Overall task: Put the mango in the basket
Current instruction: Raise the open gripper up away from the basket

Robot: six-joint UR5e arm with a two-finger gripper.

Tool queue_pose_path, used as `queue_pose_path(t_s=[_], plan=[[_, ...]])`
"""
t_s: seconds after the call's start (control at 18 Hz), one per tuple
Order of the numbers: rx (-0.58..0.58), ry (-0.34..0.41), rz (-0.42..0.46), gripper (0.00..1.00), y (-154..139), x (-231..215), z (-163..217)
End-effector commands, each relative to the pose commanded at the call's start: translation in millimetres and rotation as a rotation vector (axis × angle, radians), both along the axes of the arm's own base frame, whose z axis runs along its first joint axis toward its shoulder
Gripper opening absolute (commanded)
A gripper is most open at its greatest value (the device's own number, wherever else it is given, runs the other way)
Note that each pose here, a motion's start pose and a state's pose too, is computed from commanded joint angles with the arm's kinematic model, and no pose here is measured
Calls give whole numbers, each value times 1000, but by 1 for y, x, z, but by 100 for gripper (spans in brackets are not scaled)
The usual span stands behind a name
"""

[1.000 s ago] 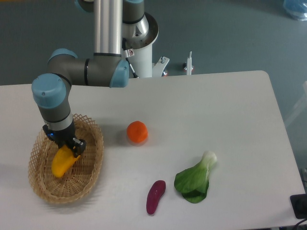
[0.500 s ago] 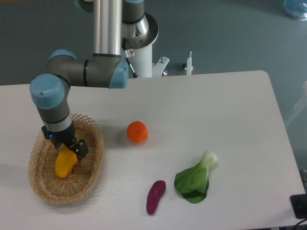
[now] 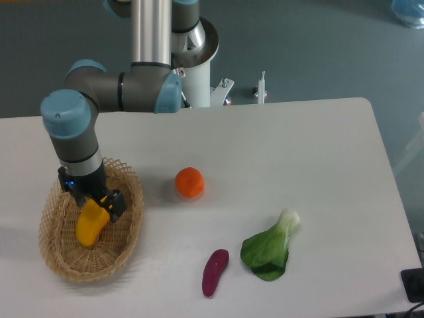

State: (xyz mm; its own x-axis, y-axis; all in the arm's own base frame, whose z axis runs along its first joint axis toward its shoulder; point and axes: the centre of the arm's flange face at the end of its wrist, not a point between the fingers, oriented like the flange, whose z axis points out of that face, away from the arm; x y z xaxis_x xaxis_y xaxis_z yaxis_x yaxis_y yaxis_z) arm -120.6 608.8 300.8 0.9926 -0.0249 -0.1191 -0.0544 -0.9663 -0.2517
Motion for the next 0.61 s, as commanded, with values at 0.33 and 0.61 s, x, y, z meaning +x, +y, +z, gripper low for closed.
queue_pose_path(t_s=[0.33,0.61], plan=[[-27,25,-4,100,-12,-19,-1],[-4,40,4,100,-21,-29,18]])
